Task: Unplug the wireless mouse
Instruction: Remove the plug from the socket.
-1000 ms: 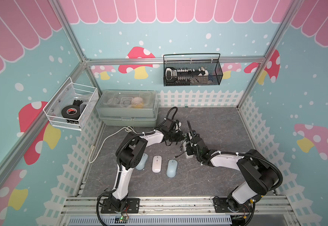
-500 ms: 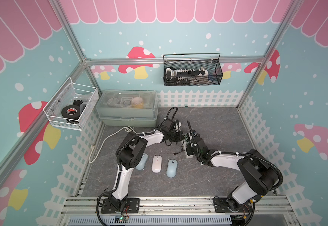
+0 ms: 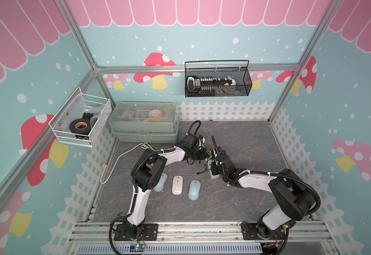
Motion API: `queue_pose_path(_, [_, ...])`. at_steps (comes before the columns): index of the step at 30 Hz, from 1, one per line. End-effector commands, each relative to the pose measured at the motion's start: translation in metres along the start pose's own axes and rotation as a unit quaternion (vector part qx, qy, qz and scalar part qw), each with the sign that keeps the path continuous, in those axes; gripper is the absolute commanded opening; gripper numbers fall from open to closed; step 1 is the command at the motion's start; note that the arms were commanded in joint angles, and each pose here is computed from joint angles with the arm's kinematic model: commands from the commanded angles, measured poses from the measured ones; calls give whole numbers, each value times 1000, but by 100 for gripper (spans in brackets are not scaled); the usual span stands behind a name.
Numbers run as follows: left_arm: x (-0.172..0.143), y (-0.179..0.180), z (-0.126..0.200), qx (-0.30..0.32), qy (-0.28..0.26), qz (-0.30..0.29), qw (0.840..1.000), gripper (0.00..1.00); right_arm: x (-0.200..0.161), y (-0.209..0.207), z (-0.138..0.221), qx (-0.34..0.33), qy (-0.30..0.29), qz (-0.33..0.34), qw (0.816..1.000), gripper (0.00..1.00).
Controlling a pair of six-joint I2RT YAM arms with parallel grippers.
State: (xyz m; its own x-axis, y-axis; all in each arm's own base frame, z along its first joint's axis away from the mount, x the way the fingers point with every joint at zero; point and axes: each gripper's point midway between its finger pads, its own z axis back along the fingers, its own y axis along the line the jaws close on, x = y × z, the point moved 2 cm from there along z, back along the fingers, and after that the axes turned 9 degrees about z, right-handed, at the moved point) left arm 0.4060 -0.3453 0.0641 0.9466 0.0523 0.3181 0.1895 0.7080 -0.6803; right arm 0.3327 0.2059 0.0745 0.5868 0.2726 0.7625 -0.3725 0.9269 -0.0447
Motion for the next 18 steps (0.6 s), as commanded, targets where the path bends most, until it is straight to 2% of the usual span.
queue_pose_path(1, [-53, 70, -20, 107, 79, 62, 989, 0, 11, 3, 0, 2, -7, 8, 1000, 14])
queue_pose_path(5, [-53, 71, -20, 110, 79, 60, 989, 0, 14, -6, 4, -25, -4, 8, 1000, 13])
queue_pose_path(11, [-54, 71, -21, 108, 81, 63, 989, 0, 22, 12, 0, 22, -4, 0, 1000, 8])
queue_pose_path(18, [-54, 71, -19, 110, 79, 61, 989, 0, 20, 12, -2, 19, 1, 0, 1000, 7])
